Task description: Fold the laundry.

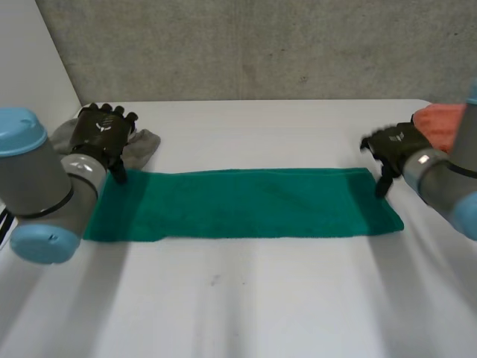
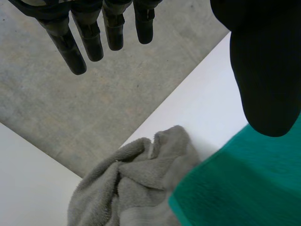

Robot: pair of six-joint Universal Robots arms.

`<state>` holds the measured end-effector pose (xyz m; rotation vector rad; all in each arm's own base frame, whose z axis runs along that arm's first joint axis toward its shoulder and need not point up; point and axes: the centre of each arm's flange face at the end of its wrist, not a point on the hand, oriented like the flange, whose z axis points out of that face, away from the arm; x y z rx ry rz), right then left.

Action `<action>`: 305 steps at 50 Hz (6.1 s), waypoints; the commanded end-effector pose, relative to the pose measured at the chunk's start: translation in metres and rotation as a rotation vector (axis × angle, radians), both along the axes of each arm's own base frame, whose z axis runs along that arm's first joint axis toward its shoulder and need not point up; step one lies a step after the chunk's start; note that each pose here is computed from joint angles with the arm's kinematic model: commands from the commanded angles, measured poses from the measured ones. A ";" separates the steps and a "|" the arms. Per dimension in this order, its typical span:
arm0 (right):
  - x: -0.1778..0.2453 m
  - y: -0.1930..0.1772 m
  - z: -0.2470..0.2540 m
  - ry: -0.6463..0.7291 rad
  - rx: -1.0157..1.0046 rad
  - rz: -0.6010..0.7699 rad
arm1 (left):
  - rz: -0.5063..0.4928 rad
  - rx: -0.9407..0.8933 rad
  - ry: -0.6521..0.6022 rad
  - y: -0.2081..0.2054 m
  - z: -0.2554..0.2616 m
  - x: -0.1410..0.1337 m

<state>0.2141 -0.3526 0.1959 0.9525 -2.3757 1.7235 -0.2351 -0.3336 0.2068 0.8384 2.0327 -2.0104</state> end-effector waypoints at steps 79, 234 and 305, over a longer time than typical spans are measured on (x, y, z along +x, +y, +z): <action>0.090 0.122 -0.035 -0.113 -0.144 0.403 | -0.307 -0.089 0.074 0.086 0.009 -0.074; 0.143 0.035 0.028 -0.204 -0.488 0.305 | -0.827 0.177 0.402 0.114 0.112 -0.082; -0.264 -0.043 0.179 0.186 -0.619 -0.719 | -0.895 0.161 0.467 0.133 0.135 -0.098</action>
